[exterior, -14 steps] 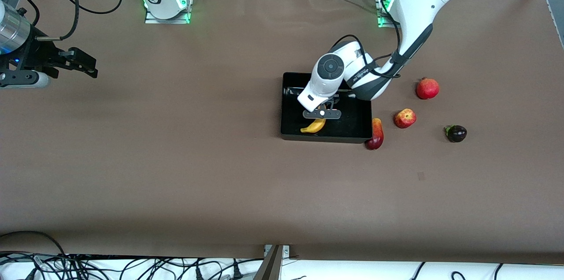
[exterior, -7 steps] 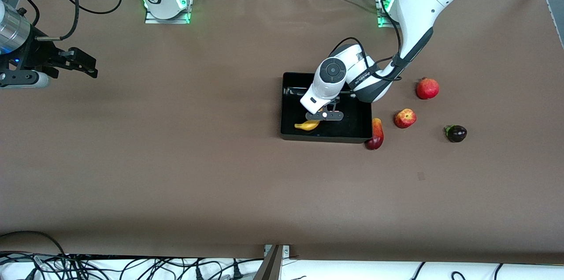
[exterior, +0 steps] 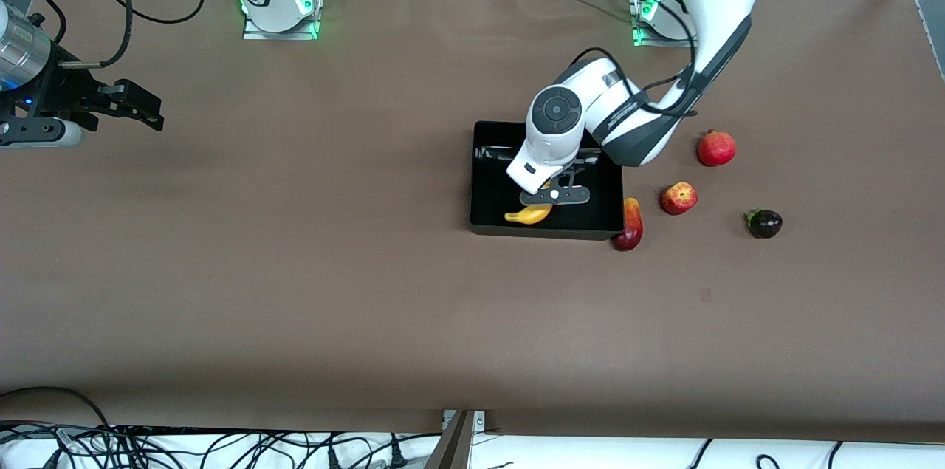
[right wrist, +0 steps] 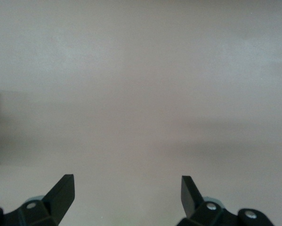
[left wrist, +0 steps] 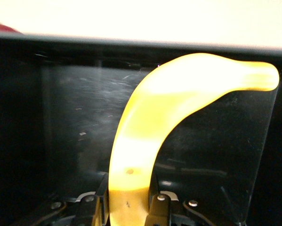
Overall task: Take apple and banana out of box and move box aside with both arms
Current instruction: 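Set the banana down with the left gripper while the right gripper moves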
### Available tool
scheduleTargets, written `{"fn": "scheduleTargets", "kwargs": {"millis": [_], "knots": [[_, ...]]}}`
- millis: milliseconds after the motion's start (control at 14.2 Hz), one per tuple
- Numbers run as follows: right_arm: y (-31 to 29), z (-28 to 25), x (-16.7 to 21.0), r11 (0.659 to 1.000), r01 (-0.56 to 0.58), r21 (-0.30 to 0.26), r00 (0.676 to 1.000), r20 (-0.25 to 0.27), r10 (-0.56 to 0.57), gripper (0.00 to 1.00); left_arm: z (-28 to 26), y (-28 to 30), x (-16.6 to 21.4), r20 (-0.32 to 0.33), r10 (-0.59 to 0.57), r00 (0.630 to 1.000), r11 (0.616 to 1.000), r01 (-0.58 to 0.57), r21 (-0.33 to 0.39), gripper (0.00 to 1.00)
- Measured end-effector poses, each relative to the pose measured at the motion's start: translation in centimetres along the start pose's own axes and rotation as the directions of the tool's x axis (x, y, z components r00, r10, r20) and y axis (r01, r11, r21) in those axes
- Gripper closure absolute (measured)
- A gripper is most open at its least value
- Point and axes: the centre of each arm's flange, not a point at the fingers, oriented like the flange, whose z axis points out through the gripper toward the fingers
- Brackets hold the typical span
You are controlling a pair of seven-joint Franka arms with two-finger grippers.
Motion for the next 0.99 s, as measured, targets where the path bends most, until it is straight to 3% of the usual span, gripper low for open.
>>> {"fn": "scheduleTargets", "kwargs": {"millis": [211,422,563,704,985], "knots": [[-0.1,0.0,0.0,1.0,0.0,0.003,1.0,0.0,0.0,0.0,-5.2,-4.9,3.4,0.074,0.054,0.996,0.998,-0.055,0.02,0.66],[-0.1,0.0,0.0,1.0,0.001,0.004,1.0,-0.001,-0.001,0.0,-6.9,-14.6,8.9,0.121,0.073,0.99,0.997,-0.074,0.008,0.66],[-0.4,-0.1,0.0,1.0,0.005,0.005,1.0,-0.007,-0.005,0.0,-5.2,-22.0,12.6,0.113,0.083,0.99,0.997,-0.083,-0.001,0.66],[-1.5,-0.3,0.1,1.0,0.024,0.006,0.999,-0.022,-0.024,0.0,-1.6,-28.0,16.2,0.06,0.126,0.99,0.992,-0.125,-0.022,0.66],[-3.8,-0.3,0.0,0.998,0.062,0.023,0.998,-0.029,-0.061,0.0,7.5,-33.2,19.7,0.009,0.223,0.975,0.973,-0.222,-0.06,0.66]]}}
